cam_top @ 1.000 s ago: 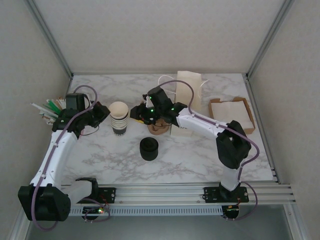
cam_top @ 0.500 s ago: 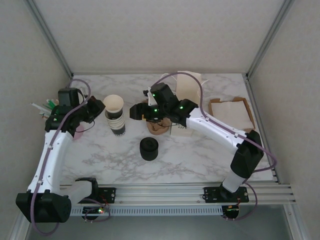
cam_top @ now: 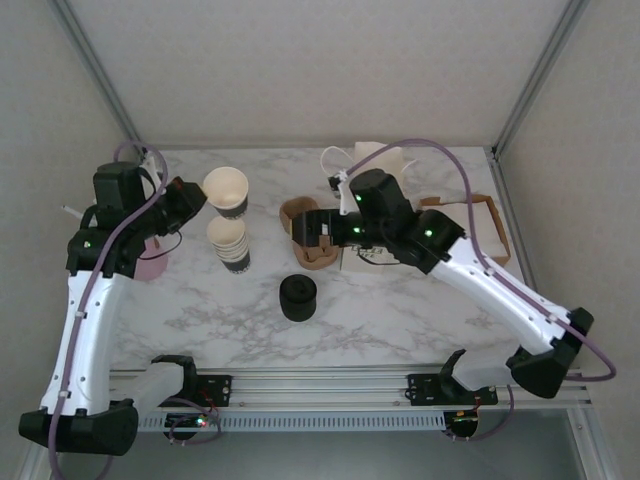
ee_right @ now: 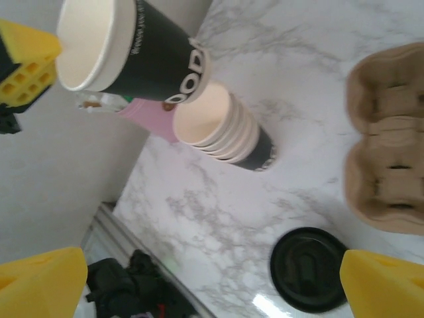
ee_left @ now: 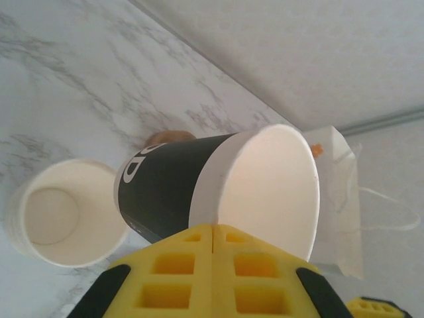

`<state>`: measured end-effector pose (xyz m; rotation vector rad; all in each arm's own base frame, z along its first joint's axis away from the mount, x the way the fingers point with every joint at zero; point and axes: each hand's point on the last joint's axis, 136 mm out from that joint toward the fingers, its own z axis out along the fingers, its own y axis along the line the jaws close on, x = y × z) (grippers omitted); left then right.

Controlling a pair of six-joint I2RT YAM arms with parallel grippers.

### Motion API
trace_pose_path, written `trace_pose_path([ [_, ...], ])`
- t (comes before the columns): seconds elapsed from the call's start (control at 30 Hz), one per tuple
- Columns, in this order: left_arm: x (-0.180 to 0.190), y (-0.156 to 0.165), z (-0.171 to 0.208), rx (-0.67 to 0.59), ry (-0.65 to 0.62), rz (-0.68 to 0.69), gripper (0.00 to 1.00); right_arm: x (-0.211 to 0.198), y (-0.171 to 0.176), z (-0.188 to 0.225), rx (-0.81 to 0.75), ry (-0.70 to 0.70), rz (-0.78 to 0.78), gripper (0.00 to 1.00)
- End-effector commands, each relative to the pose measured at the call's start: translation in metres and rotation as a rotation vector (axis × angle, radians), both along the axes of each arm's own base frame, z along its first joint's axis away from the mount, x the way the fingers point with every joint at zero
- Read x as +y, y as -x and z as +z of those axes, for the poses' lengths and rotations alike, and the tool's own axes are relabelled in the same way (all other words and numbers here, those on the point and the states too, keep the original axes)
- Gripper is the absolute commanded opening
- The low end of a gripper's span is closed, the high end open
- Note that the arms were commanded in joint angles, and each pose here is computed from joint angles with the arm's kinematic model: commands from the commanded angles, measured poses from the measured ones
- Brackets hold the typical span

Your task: Pack the takeout coffee

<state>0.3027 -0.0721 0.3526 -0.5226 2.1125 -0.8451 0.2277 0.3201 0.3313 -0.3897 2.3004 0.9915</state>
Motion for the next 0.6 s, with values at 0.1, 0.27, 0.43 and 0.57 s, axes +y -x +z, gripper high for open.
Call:
trace_pose_path([
  [0.1,-0.044,0.014,0.009,-0.014,0.021,-0.104,0.00,-0.070,0.001,-0.023,-0.055,0.208,-0.191,0.99],
  [0.27,-0.085,0.024,-0.003,0.011,0.028,-0.180,0.00,-0.112,0.015,-0.034,-0.040,0.272,-0.275,0.99],
  [0.43,-0.135,0.041,-0.023,0.045,0.031,-0.273,0.00,-0.144,0.030,-0.042,-0.029,0.283,-0.320,0.99],
  [0.57,-0.176,0.057,-0.043,0.080,0.042,-0.350,0.00,-0.164,0.040,-0.051,-0.009,0.295,-0.359,0.99],
])
